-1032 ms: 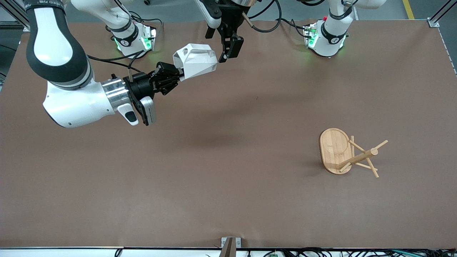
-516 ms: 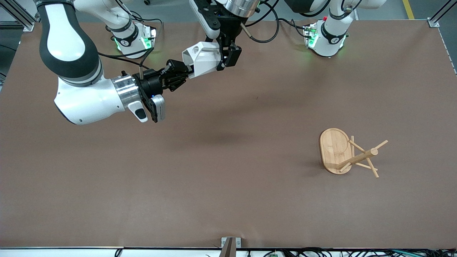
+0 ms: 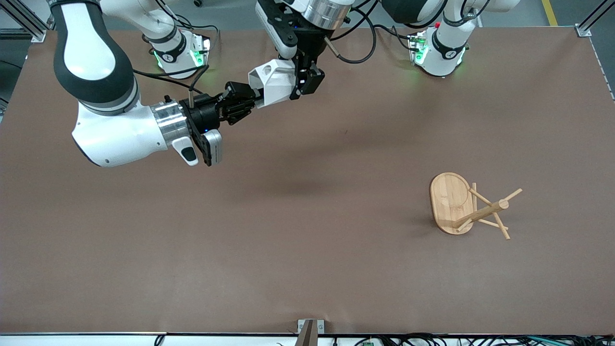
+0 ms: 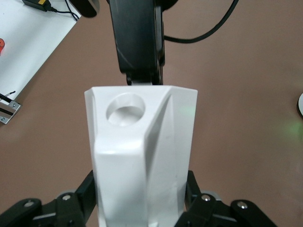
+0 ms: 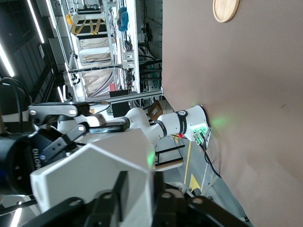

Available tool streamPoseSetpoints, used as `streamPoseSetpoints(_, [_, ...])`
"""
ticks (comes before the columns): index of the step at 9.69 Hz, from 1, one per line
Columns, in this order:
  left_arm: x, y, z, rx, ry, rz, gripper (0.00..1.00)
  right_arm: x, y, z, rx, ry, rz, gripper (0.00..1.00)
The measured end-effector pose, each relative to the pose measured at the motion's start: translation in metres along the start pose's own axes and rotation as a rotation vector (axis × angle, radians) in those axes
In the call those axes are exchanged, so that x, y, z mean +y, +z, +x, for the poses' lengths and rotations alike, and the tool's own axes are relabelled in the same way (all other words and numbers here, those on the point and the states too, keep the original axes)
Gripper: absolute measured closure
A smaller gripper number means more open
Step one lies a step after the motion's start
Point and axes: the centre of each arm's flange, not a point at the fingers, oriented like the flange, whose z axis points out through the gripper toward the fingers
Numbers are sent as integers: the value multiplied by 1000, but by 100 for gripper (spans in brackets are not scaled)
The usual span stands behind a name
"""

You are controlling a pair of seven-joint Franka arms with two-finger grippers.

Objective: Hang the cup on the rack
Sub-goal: 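Open the right gripper and withdraw it while the left gripper holds the cup, then carry the cup with the left gripper over the wooden rack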

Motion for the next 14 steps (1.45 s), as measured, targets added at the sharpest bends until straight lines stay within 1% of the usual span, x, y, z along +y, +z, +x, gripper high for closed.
streamPoseSetpoints(1, [-3, 4, -2, -9, -4, -1, 26, -4, -5, 0, 9, 2, -9, 52])
streamPoseSetpoints(2, [-5, 10, -5, -24, -8, -2, 26, -6, -13, -1, 18, -2, -40, 36])
streamPoseSetpoints(3, [-8, 19, -11, -45, -12, -2, 26, -6, -30, -6, 31, -7, -118, 21])
streamPoseSetpoints(4, [-15, 26, -17, -72, -18, 6, 26, -10, -51, -17, 50, -14, -220, 5])
streamPoseSetpoints(5, [-28, 29, -24, -103, -34, 14, 26, -17, -74, -30, 77, -17, -309, 0])
streamPoseSetpoints(6, [-45, 28, -31, -127, -61, 21, 26, -22, -100, -45, 109, -15, -399, 0])
streamPoseSetpoints(7, [-65, 27, -40, -149, -113, 30, 26, -24, -124, -58, 143, -10, -507, 0])
streamPoseSetpoints(8, [-84, 26, -49, -168, -203, 41, 26, -26, -146, -69, 187, -9, -637, 0])
streamPoseSetpoints(9, [-100, 26, -56, -182, -340, 56, 26, -32, -162, -79, 222, -13, -755, 0])
streamPoseSetpoints(11, [-123, 30, -70, -206, -624, 90, 26, -30, -189, -92, 251, 9, -943, 0])
streamPoseSetpoints(12, [-140, 30, -81, -223, -771, 112, 26, -24, -205, -98, 261, 34, -1010, 0])
streamPoseSetpoints(14, [-176, 30, -105, -235, -1059, 162, 26, -17, -242, -112, 300, 81, -1101, 0])
